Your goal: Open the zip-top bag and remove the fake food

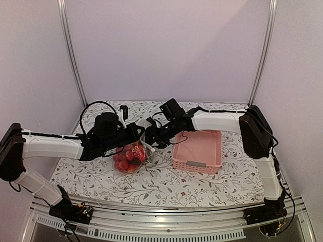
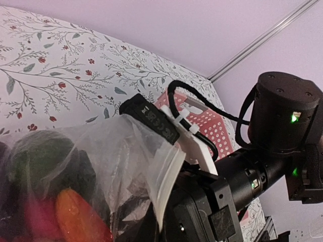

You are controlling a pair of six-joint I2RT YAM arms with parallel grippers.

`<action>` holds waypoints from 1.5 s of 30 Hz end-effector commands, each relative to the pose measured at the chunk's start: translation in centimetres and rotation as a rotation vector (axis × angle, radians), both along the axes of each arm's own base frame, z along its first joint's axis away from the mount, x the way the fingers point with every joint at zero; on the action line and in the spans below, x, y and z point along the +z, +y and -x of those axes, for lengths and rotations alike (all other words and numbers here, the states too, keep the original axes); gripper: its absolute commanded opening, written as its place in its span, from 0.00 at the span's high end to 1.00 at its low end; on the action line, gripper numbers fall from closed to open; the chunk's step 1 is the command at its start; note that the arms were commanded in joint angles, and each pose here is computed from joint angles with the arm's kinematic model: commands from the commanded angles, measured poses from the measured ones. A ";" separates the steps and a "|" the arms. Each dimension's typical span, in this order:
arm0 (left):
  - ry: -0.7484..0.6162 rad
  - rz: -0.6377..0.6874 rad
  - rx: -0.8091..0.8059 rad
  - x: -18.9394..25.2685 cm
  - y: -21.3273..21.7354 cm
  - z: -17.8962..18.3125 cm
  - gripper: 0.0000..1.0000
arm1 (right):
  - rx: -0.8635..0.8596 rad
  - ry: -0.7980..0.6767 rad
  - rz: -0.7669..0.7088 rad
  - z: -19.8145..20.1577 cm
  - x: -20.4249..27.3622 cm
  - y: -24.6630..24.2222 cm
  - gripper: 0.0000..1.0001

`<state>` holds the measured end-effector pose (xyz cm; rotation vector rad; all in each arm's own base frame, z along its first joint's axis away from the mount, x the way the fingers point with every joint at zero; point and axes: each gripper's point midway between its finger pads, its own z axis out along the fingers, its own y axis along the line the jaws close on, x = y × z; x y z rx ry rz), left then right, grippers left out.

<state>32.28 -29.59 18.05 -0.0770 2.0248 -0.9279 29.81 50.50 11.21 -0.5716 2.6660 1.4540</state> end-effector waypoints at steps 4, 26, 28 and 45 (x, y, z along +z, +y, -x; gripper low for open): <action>-0.006 0.017 -0.013 -0.2 -0.7 -0.8 1.00 | -0.004 0.021 0.000 -0.8 -1.7 2.0 0.41; 0.034 -0.031 0.134 -0.9 2.2 -2.2 1.00 | -0.098 -0.110 -0.095 -3.2 3.6 -1.5 0.79; 0.057 -0.045 0.167 -1.3 2.9 -2.5 1.00 | -0.113 -0.141 -0.130 -2.9 4.6 -2.3 0.79; 0.141 -0.039 0.186 -3.5 3.0 -3.0 1.00 | -0.355 -0.449 -0.305 -7.9 12.9 -9.2 0.76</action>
